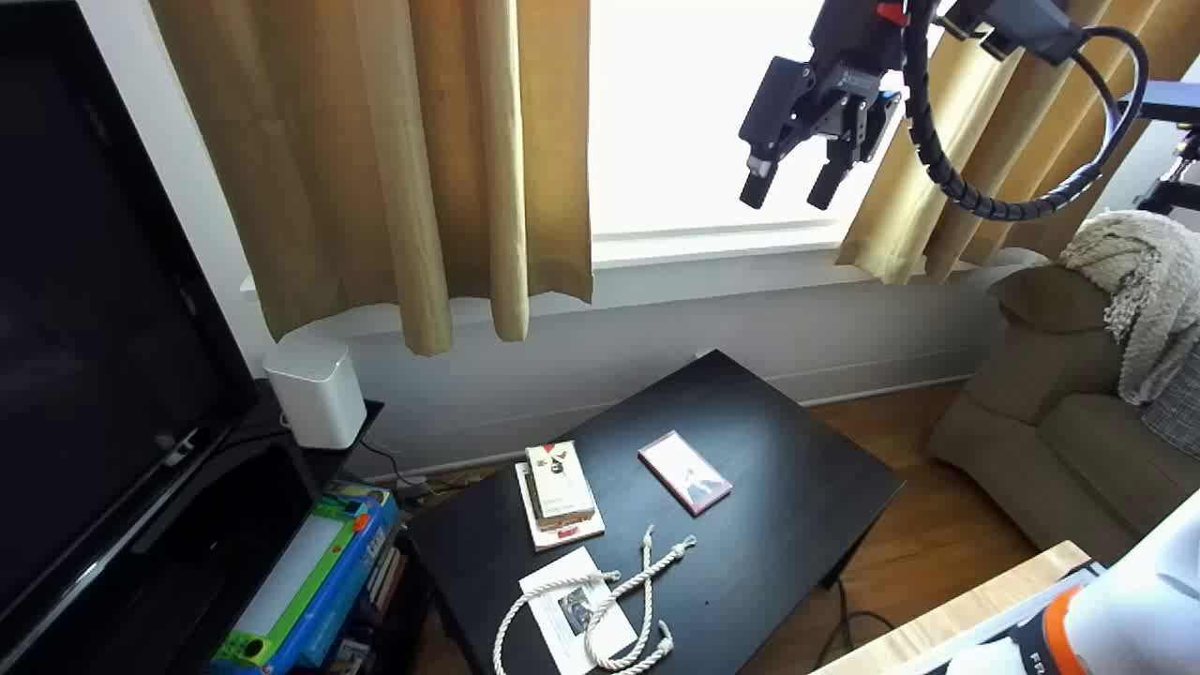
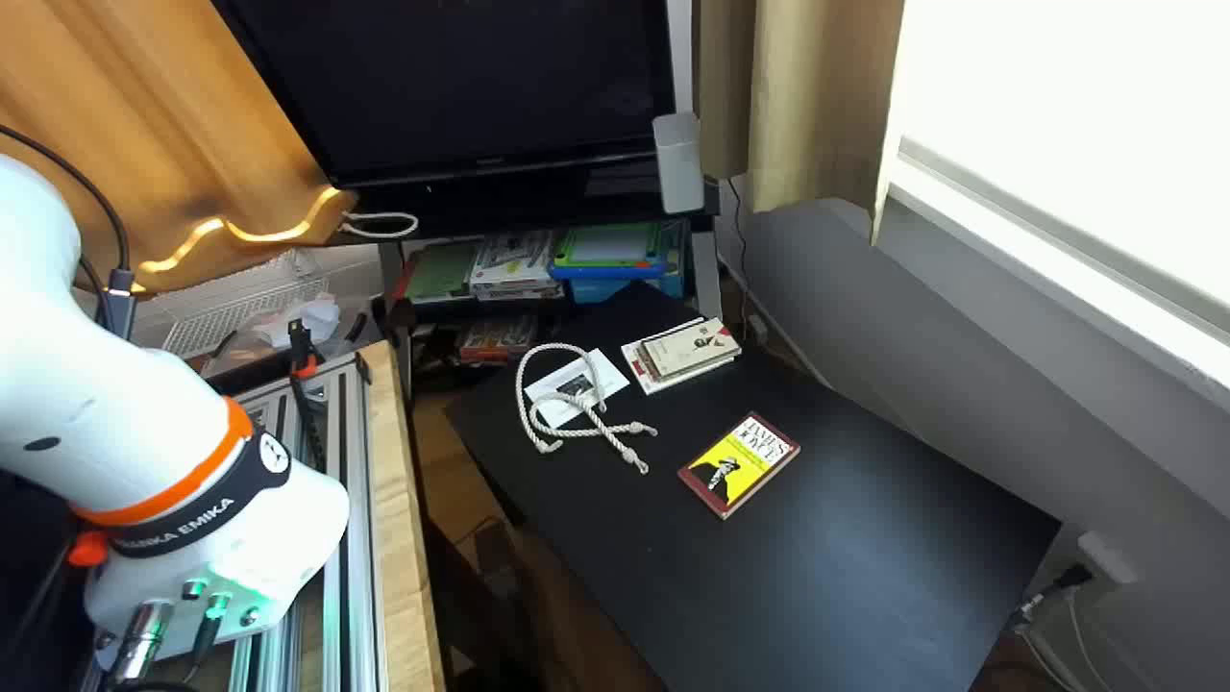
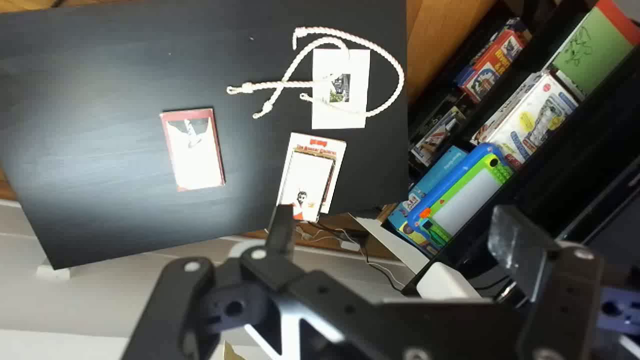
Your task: Rotate the book on the right side of table anticlockwise three times
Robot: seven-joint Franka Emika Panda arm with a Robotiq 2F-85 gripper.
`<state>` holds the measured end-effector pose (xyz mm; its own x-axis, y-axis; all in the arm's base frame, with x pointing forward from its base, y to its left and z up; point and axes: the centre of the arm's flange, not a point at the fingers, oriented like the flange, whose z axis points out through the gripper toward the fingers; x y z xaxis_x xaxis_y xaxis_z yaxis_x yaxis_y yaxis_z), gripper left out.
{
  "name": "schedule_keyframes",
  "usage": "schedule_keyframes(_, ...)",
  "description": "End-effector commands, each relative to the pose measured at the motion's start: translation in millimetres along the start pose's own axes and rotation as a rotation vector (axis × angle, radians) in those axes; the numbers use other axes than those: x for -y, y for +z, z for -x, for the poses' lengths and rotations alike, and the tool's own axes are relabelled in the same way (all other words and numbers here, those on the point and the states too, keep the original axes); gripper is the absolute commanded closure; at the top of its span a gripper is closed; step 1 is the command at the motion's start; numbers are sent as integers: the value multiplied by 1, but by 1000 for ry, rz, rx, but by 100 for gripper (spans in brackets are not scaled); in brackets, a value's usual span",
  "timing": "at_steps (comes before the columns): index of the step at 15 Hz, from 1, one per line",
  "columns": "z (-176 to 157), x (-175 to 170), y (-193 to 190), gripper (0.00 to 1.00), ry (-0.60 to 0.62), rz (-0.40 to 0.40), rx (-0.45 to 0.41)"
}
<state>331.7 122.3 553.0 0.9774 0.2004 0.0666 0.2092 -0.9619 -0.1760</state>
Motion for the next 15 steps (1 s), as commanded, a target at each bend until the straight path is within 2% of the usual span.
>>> schedule_keyframes(1,0,0,0,0,0,0,0)
schedule_keyframes(10,0,0,0,0,0,0,-1)
schedule_keyframes(12,-14,-24,9,0,75,-23,56)
schedule_keyframes(15,-41,-64,48,0,81,-95,141)
